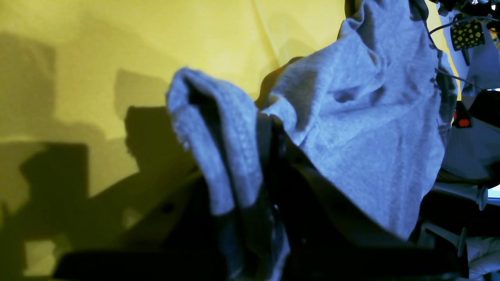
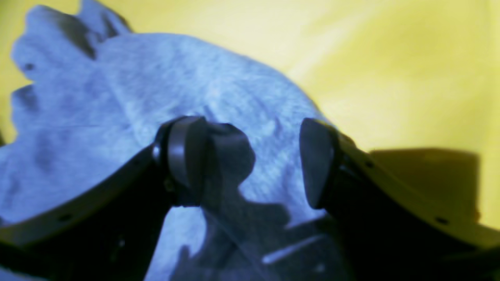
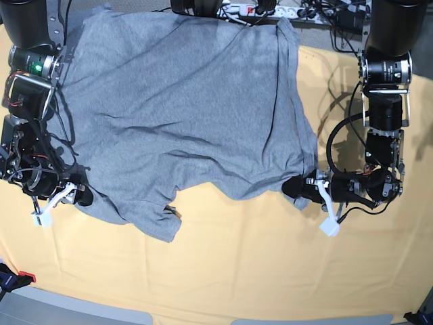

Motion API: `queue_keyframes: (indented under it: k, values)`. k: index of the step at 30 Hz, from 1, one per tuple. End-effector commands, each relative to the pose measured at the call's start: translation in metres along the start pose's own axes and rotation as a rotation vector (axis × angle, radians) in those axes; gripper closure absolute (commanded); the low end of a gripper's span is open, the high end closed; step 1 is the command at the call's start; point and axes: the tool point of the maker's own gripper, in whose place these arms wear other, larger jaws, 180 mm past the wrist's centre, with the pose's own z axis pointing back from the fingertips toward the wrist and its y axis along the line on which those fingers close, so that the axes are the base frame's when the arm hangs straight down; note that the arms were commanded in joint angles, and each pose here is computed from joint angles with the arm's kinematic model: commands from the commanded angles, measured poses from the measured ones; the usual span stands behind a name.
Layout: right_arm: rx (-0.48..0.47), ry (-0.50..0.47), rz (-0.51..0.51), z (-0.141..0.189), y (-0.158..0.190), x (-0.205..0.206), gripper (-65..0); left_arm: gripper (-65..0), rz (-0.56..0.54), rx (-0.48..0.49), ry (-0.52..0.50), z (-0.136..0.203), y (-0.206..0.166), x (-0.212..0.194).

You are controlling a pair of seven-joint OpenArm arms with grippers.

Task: Layout the t-shirt on the table in an organized manner, then fold the t-shirt properly
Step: 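Grasp the other hem corner with the right gripper and pull both outward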

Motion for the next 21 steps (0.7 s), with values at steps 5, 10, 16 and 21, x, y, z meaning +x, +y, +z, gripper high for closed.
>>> queue_keyframes:
  k: [5,10,16,21]
  values:
    - [-0.038,-0.088,0.015,0.009,-0.009,0.032,-38.7,0.0,-0.038,-0.006,-0.052,0.010,-0.005,0.023]
    - [-0.025,-0.127,0.020,0.006,-0.004,0.037,-28.4,0.0,-0.038,-0.006,-0.053,0.010,-0.005,0.024]
    - [-0.062,-0.165,0.071,0.006,-0.008,0.048,0.0,0.0,-0.038,-0.006,-0.057,0.010,-0.005,0.024]
    - [-0.091,-0.192,0.096,0.019,-0.018,0.071,0.0,0.0,-0.039,-0.006,-0.057,0.010,-0.005,0.024]
